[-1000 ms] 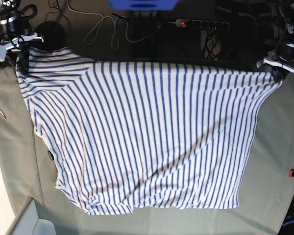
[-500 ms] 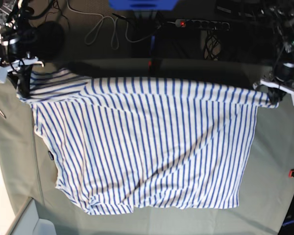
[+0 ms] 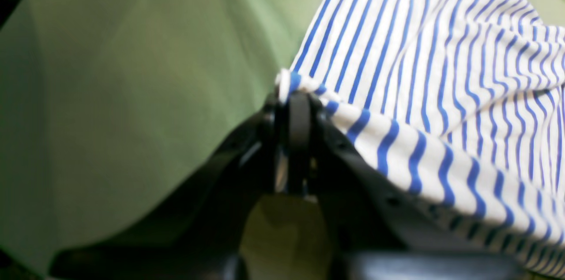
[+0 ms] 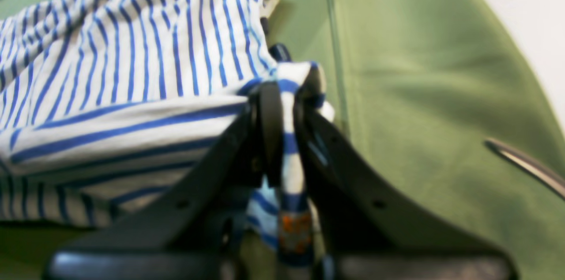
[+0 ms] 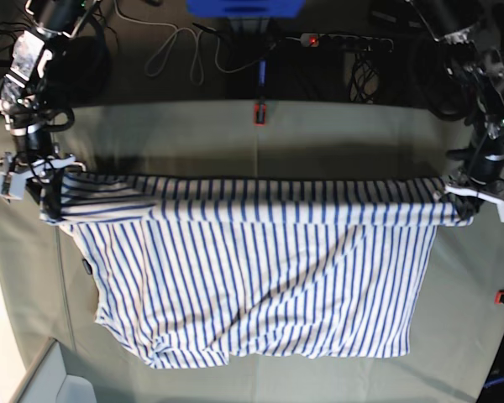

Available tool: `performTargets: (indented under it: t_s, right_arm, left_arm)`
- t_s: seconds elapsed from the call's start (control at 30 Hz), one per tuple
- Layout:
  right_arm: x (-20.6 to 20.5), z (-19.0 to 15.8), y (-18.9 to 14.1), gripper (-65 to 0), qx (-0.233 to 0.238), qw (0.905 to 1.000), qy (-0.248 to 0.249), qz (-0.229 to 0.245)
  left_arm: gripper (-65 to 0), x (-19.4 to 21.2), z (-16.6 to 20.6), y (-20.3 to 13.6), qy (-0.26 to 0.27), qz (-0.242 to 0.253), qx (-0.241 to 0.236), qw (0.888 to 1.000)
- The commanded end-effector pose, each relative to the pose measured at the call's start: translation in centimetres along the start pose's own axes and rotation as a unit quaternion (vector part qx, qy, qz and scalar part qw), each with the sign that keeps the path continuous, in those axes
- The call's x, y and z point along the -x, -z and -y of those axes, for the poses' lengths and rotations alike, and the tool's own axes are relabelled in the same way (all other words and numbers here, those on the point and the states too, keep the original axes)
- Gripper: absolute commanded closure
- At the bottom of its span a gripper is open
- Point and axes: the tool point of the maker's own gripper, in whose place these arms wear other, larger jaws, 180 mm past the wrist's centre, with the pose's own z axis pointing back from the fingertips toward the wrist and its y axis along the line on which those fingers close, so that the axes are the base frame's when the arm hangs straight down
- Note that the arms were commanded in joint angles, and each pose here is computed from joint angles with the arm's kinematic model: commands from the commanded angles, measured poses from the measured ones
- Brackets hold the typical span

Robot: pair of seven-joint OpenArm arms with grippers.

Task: Layout the t-shirt on the table in an organized manner, then fold the t-shirt properly
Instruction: 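Lower the held shoulder edge onto the shirt body with both grippers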

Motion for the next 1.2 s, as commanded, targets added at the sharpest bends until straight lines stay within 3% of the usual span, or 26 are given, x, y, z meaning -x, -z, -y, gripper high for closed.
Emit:
performTargets:
  t_s: [0.0,0.43,0.67,1.17]
  right_arm:
    - [-2.0,0.0,0.8,0.0,-0.007,0.9994,-0.003,0.033]
    - [-3.6,-2.4,7.8,0.0,-0.039,0.9989,-0.01,0.024]
    - [-4.6,-2.1,9.5,0.0,-0.042,0.9987,0.001,0.029]
    - [-4.0,-1.8,10.1,0.0,-0.047,0.9988,0.005,0.014]
  left_arm:
    - [-0.2,-2.0,0.2,0.3,0.009,0.027,0.007,1.0]
    - [-0.2,-3.8,1.0,5.2,0.002,0.01,0.026,1.0]
    - [-0.2,-6.1,2.2,5.8,-0.003,0.033,0.036,0.999]
    - [-0.2,-6.5,4.6,6.4,0.015,0.032,0.06,0.998]
